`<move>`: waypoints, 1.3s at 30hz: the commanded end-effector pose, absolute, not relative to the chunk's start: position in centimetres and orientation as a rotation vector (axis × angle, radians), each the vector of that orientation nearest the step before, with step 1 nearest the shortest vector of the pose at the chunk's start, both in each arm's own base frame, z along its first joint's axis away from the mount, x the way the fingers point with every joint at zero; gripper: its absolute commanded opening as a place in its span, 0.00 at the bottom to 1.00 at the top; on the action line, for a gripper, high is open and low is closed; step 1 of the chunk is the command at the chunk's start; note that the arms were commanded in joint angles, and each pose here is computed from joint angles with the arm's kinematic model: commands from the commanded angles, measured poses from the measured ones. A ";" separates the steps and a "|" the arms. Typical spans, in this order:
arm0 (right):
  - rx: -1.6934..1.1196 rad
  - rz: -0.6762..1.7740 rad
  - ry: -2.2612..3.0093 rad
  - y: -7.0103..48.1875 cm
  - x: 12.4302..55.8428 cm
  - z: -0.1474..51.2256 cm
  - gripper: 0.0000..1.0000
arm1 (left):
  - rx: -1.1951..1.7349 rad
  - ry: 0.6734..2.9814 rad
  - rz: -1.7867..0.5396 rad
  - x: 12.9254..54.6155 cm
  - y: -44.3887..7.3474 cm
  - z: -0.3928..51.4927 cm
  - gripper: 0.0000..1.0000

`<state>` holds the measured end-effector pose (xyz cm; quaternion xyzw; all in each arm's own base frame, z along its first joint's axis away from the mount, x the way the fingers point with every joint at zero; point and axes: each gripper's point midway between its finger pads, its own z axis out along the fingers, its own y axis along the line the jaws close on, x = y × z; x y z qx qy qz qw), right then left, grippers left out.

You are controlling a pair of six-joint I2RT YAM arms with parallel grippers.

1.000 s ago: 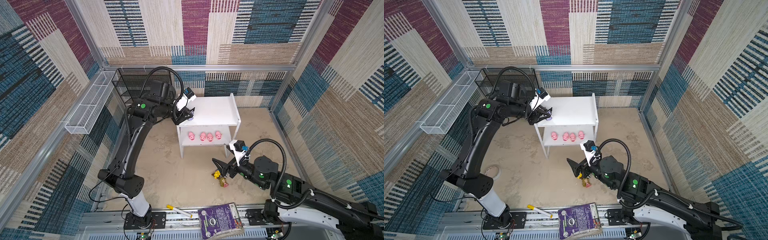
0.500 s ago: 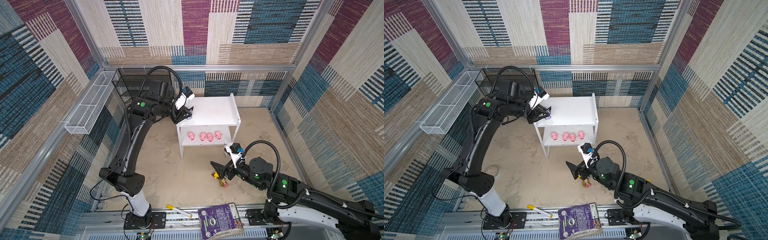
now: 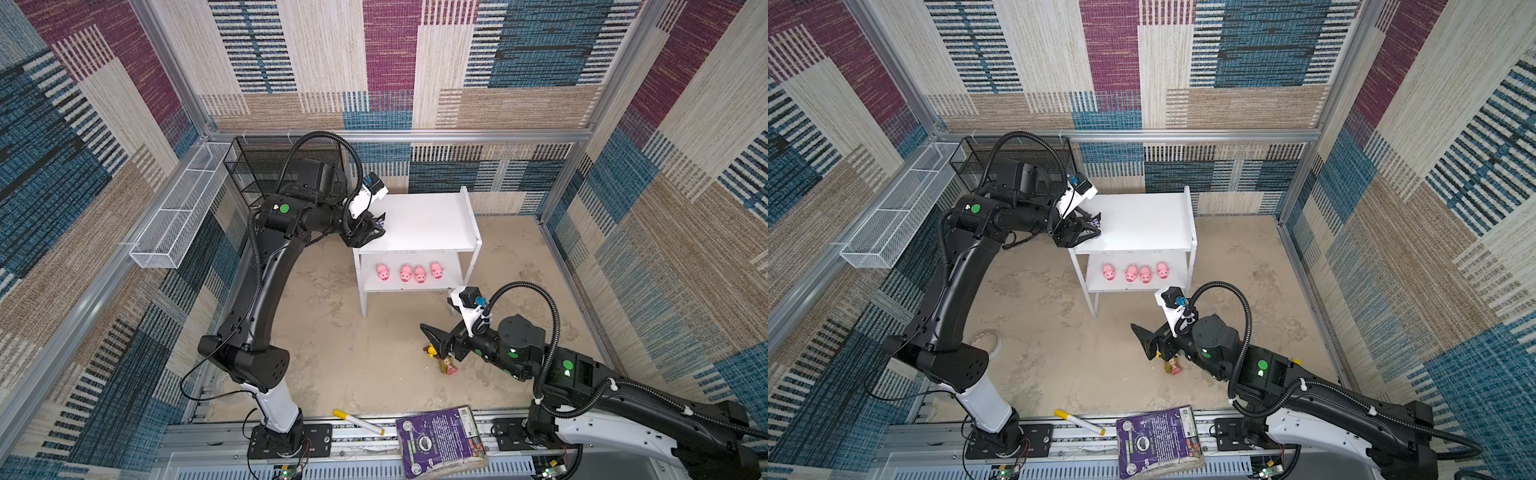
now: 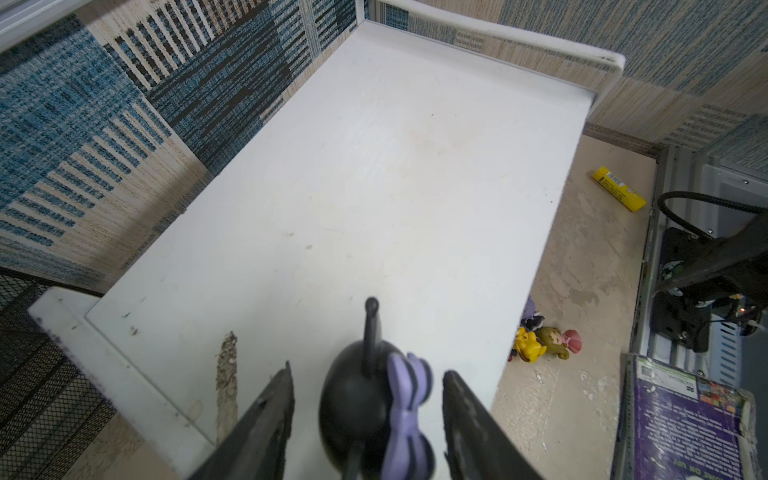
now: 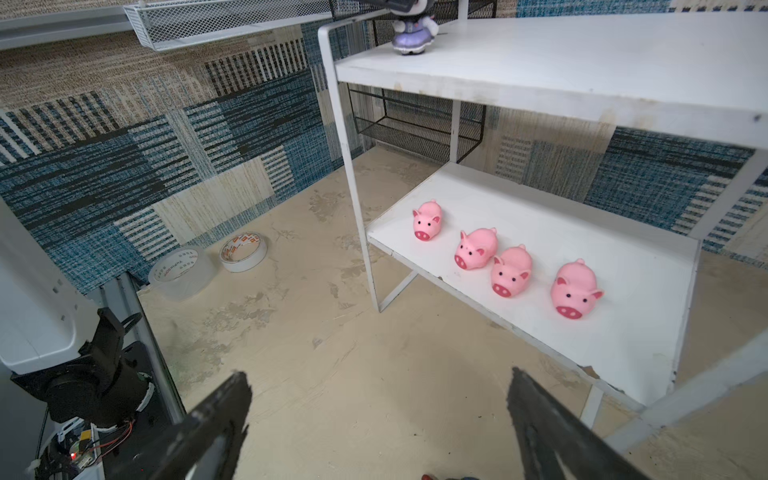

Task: Place and organize the plastic toys onto the shelf
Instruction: 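Lower Kuromi onto the top shelf with the left gripper while the right gripper approaches figurines, then withdraw the left gripper from the shelf while the right gripper grasps the Pikachu figurine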

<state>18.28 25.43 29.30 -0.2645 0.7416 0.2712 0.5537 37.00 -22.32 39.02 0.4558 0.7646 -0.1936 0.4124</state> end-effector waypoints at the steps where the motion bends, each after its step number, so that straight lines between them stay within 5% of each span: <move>1: -0.602 0.668 1.735 25.6 18.3 29.8 0.97 | 1.180 1.903 -0.482 36.7 -22.3 39.2 0.60; 18: -0.606 0.669 1.871 25.8 18.0 26.3 0.97 | 1.053 1.902 -0.365 34.7 -19.7 42.0 0.86; 29: -0.542 0.673 2.065 25.1 17.3 21.0 0.97 | 0.945 1.837 -0.602 24.4 -19.3 41.0 0.98; 39: -0.366 0.554 2.343 24.1 17.4 13.4 0.97 | 1.014 1.944 -0.804 16.0 -20.4 33.5 0.98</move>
